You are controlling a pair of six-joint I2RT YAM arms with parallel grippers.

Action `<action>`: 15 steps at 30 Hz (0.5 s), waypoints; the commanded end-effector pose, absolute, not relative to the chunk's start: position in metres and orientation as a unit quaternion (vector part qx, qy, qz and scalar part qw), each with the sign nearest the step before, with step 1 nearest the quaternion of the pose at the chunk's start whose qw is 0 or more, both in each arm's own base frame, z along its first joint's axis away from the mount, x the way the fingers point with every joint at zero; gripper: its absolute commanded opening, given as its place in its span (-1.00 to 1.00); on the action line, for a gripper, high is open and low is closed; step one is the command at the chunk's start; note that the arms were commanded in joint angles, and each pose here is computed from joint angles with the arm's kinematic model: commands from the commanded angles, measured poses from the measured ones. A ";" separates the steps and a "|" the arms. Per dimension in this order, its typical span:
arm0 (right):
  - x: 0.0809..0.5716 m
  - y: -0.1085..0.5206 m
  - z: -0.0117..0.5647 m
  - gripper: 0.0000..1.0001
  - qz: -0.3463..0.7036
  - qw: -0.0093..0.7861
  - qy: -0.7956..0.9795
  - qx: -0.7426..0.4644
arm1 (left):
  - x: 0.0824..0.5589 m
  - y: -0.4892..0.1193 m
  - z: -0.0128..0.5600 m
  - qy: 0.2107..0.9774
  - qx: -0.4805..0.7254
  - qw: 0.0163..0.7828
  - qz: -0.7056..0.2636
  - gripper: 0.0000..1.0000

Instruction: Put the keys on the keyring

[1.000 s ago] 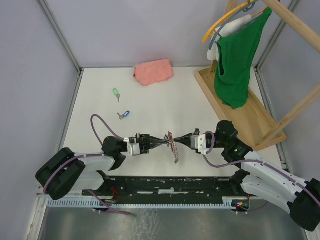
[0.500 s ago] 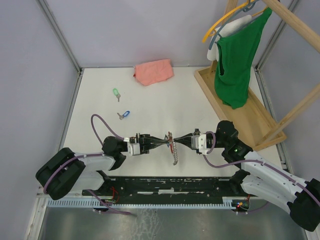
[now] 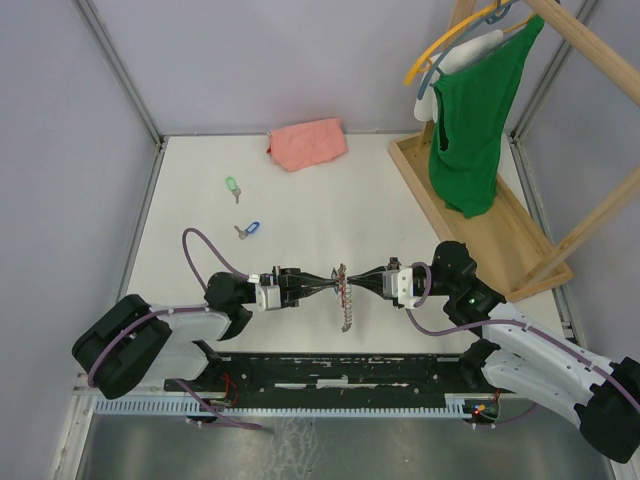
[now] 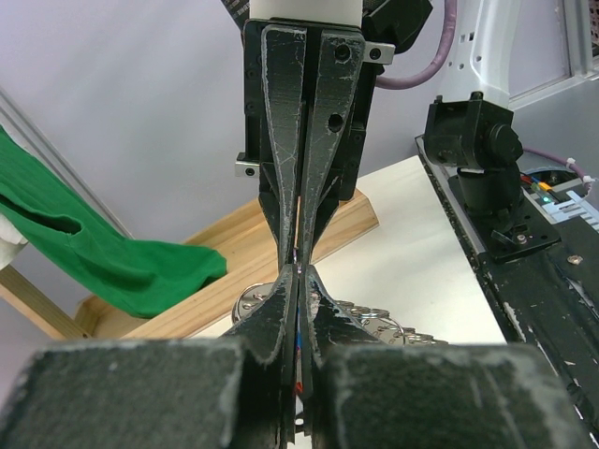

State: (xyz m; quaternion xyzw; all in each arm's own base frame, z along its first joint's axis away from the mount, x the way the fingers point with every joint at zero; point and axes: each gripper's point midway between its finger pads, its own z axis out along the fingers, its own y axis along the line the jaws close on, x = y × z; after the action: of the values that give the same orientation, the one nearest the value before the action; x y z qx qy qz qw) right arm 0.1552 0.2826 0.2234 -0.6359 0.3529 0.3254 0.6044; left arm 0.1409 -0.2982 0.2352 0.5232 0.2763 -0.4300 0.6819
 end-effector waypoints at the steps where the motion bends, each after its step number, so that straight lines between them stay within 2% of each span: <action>1: 0.153 0.284 0.257 -0.99 0.319 0.638 0.310 -0.629 | 0.134 -0.289 0.283 0.193 0.494 0.745 -0.405 -0.95; 15: 0.153 0.283 0.257 -0.99 0.318 0.638 0.311 -0.629 | 0.134 -0.288 0.284 0.194 0.491 0.748 -0.403 -0.95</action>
State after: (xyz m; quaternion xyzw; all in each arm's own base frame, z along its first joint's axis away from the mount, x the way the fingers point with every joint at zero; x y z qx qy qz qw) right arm 0.1546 0.2819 0.2254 -0.6353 0.3507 0.3241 0.6069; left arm 0.1447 -0.2979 0.2367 0.5162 0.2821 -0.4259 0.6874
